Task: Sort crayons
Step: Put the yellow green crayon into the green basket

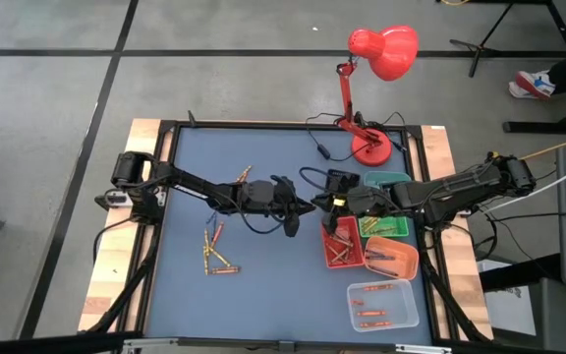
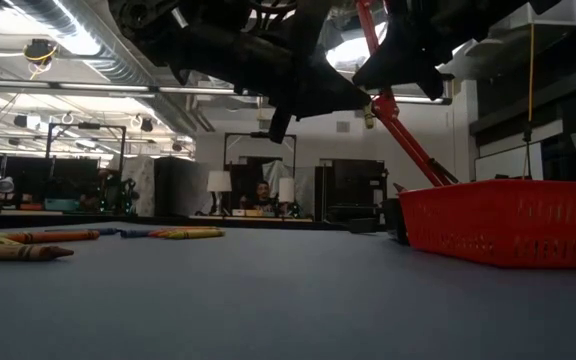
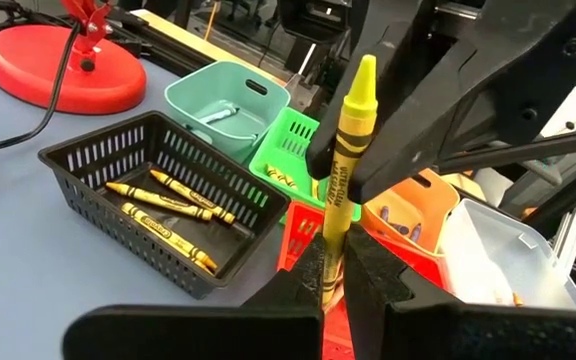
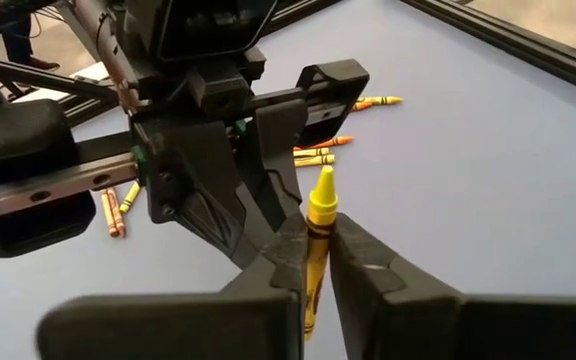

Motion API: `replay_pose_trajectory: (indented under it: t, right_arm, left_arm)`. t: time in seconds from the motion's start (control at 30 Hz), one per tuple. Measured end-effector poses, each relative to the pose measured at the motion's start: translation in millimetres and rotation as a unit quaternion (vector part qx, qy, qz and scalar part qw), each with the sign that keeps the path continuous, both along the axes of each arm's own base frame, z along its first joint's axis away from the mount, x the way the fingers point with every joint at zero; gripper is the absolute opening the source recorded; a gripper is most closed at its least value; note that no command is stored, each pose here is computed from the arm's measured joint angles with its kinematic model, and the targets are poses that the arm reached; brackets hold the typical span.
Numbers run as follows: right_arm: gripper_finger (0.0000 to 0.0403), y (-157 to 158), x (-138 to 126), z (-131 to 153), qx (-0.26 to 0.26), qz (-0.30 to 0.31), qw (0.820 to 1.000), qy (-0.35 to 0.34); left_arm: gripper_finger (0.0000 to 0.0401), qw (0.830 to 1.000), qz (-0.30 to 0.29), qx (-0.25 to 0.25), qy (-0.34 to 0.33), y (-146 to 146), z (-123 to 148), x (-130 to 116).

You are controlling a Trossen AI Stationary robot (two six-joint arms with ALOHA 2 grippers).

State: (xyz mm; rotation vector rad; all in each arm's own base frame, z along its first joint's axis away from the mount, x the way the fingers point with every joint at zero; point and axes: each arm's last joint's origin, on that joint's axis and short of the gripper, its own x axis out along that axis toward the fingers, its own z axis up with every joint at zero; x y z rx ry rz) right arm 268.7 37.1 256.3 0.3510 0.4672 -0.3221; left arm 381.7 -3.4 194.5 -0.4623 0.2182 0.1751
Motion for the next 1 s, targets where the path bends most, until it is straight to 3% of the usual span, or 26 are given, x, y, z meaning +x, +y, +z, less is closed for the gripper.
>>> replay_pose_trajectory:
  t: [0.17, 0.47, 0.6, 0.73, 1.0]
  right_arm:
    - [0.0023, 0, -1, -2, -0.013, 0.006, 1.0, 0.013]
    - [0.0017, -5, -26, -10, -0.022, 0.0, 0.992, 0.126]
    - [0.0018, -8, -48, -5, -0.008, -0.015, 0.986, 0.164]
    - [0.0014, -10, -71, 2, 0.018, 0.014, 0.979, 0.201]
    - [0.003, -15, -106, 0, 0.026, 0.028, 0.951, 0.306]
  left_arm:
    - [0.0022, 1.0, 0.0, 0.0, 0.003, 0, -1, 0]
    - [0.0096, 0.999, -0.001, 0.0, 0.043, -1, -8, -2]
    - [0.0102, 0.998, -0.001, 0.0, 0.064, -1, -11, -4]
    - [0.0103, 0.997, -0.001, 0.0, 0.077, -1, -14, -5]
    - [0.0103, 0.996, 0.003, 0.002, 0.086, 2, -16, -5]
